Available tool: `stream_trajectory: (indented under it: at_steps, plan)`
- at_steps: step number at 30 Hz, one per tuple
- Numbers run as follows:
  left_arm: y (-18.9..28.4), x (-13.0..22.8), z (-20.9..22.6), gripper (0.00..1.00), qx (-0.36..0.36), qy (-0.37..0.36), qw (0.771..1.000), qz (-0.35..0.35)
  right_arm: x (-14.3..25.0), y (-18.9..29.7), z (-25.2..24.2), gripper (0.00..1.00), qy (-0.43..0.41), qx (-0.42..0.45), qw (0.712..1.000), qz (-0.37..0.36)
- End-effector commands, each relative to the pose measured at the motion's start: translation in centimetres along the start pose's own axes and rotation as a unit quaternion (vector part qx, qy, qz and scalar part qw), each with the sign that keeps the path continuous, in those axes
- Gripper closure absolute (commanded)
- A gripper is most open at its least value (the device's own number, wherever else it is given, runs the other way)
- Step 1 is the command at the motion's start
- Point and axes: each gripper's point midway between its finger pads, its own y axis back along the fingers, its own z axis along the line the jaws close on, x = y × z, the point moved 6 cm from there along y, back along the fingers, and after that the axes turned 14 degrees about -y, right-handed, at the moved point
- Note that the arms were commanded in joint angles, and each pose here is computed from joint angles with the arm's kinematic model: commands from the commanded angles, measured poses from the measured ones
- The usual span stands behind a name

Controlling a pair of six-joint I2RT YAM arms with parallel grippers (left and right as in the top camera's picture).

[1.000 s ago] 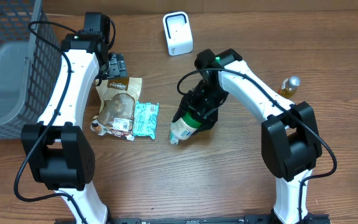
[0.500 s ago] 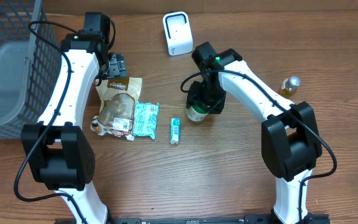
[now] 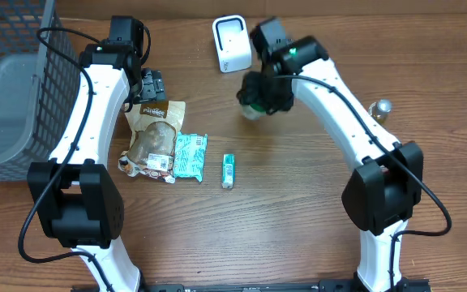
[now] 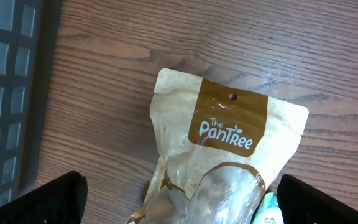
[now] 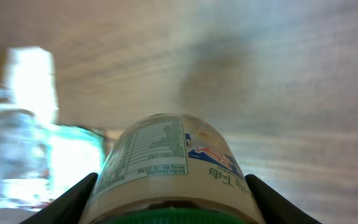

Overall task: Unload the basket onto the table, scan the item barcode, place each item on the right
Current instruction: 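Carry the green jar up to the white scanner with the right gripper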

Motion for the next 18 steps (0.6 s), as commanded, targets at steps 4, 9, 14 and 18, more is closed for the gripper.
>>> stream_trajectory:
  at_steps: [4, 9, 14, 18]
  plan:
    - [0.5, -0.4, 0.1, 0.0, -0.006, 0.0, 1.0, -0.009, -2.7, 3.1, 3.2, 0.85, 0.046, -0.072, 0.993, -0.078]
    - [0.5, -0.4, 0.1, 0.0, -0.006, 0.0, 1.0, -0.009, -4.4, 3.8, 5.2, 0.85, 0.056, -0.123, 0.982, -0.131]
    - [0.5, -0.4, 0.1, 0.0, -0.006, 0.0, 1.0, -0.009, -6.4, 4.4, 7.0, 0.85, 0.065, -0.167, 0.964, -0.197]
    - [0.5, -0.4, 0.1, 0.01, -0.006, 0.0, 1.0, -0.009, -8.7, 4.1, 7.2, 0.85, 0.064, -0.157, 0.945, -0.279]
